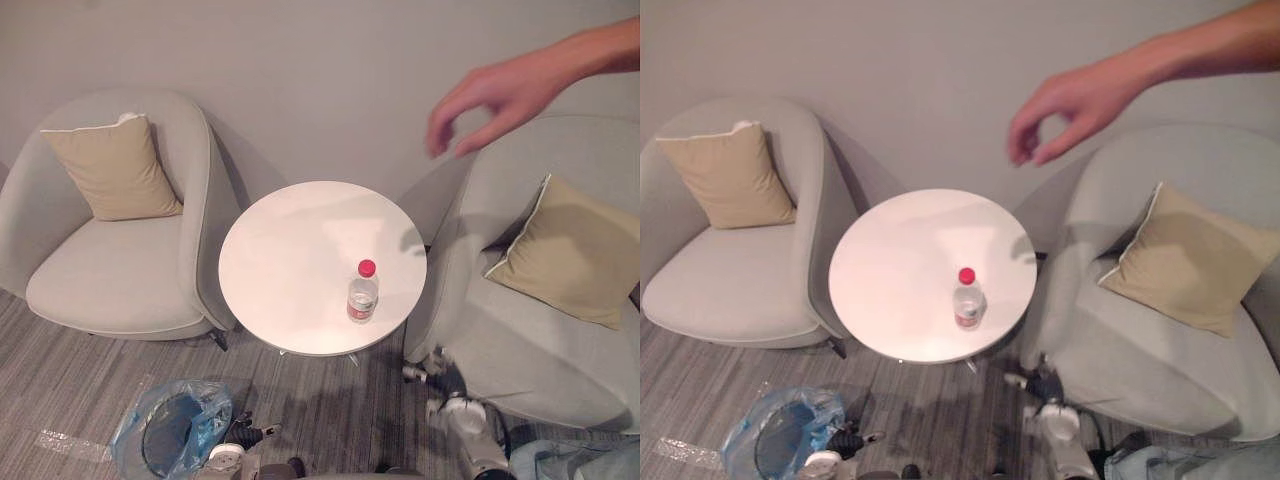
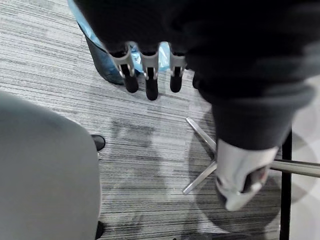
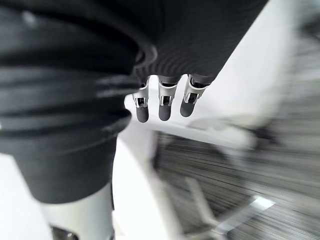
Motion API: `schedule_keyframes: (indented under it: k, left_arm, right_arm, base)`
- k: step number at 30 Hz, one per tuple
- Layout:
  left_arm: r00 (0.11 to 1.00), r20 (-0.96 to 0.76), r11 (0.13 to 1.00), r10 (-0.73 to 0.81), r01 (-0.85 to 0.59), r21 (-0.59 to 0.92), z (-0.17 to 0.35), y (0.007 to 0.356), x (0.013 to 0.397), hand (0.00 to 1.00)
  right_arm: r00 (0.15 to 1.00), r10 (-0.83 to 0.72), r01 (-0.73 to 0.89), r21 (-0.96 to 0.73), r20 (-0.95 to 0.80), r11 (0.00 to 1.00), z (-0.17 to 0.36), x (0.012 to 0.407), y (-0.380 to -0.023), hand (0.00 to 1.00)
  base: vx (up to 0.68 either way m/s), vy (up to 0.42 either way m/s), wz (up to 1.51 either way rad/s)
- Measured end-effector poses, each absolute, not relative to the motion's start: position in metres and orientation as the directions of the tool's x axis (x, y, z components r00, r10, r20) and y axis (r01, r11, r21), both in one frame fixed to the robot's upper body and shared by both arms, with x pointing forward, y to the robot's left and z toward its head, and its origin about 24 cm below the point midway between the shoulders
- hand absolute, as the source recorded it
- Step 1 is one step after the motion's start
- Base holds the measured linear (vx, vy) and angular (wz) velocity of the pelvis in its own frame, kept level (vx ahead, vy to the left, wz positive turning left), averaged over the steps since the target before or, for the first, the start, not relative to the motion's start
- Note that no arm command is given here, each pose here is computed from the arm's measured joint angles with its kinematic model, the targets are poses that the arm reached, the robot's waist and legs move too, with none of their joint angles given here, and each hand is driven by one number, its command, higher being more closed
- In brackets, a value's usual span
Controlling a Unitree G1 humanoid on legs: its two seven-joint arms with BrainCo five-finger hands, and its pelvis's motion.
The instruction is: Gather rubbish on tea table into small bin, then transfer packed bag to large trash can.
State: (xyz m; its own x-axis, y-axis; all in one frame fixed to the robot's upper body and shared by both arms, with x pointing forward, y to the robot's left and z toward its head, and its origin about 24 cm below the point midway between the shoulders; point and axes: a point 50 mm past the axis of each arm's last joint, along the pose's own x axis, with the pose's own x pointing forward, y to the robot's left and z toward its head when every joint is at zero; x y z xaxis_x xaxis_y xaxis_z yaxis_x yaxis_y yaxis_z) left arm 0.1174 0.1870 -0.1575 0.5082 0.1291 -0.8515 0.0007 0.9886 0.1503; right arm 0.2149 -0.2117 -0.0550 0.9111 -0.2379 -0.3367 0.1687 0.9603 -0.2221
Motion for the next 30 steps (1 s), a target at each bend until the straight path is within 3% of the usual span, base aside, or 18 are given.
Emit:
schedule_keyframes:
  k: [14,30]
  left_arm:
    - [0.537,-0.837,0.983,0.106,0.067,0.168,-0.156,0.183,0.12,0.0]
    - [0.552,-0.828,0.982,0.1,0.078,0.17,-0.154,0.182,0.123,0.0]
  right_arm:
    - [0.977,-0.116,0.051,-0.335,-0.177,0.941,-0.026,0.235,-0.183,0.0]
    - [0.979,-0.093,0.024,-0.356,-0.179,0.934,-0.027,0.236,-0.179,0.0]
  base:
    - [-0.04,0.001,0.09]
    - [-0.06,-0.015,0.06]
